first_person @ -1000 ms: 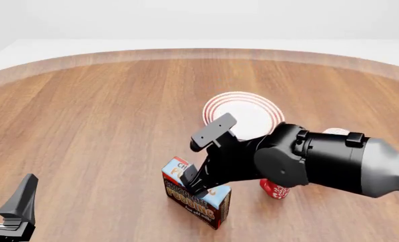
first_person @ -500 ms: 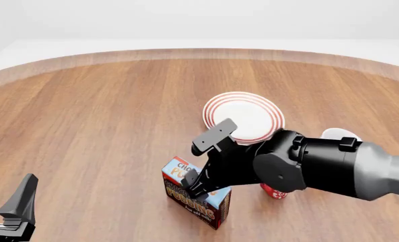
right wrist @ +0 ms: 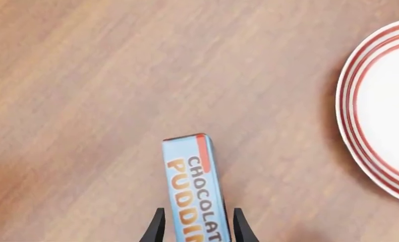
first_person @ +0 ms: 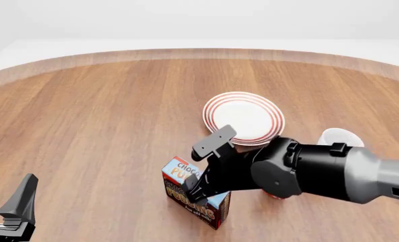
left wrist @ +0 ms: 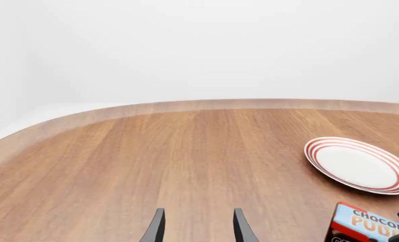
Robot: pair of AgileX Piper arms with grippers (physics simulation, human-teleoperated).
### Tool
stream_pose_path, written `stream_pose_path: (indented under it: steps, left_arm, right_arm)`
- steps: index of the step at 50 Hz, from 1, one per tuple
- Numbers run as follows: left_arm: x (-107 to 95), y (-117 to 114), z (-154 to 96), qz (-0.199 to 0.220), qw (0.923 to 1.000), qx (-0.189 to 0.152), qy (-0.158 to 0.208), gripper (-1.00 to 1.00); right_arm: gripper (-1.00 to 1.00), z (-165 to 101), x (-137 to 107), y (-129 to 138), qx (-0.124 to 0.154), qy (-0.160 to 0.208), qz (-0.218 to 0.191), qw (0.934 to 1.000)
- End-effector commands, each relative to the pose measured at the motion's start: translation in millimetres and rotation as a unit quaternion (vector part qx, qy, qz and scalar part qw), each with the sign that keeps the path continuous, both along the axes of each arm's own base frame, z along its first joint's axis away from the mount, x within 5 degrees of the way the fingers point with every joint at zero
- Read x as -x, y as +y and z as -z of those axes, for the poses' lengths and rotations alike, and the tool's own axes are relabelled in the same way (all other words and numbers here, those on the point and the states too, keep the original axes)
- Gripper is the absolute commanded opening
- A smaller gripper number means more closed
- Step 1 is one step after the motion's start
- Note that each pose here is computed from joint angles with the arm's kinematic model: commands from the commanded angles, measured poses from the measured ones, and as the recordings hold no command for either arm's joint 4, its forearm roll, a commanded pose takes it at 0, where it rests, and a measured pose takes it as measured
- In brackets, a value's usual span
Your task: Put the chocolate pudding to the right of the plate.
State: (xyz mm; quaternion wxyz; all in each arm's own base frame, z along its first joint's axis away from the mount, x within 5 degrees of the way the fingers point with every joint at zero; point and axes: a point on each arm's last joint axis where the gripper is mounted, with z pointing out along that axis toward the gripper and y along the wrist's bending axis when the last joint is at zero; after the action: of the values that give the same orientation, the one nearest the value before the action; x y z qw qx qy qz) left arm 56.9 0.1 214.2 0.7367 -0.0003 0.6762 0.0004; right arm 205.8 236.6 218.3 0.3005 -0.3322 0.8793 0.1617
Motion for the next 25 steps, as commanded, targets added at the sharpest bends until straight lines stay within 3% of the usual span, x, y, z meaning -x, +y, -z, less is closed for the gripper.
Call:
stream_pose_path:
  steps: [1, 25]
  left_arm:
    - [0.0, 0.0, 0.0, 0.0, 1.0, 0.0, 0.0, 1.0]
    - [0.0, 0.0, 0.0, 0.0, 1.0, 0.0, 0.0, 1.0]
  right_arm:
    - [1.0, 6.3, 2.0, 1.2, 0.0, 0.004, 0.0, 1.0]
    - [1.0, 23.9, 2.5, 0.2, 0.001, 0.015, 0.01, 0.9998]
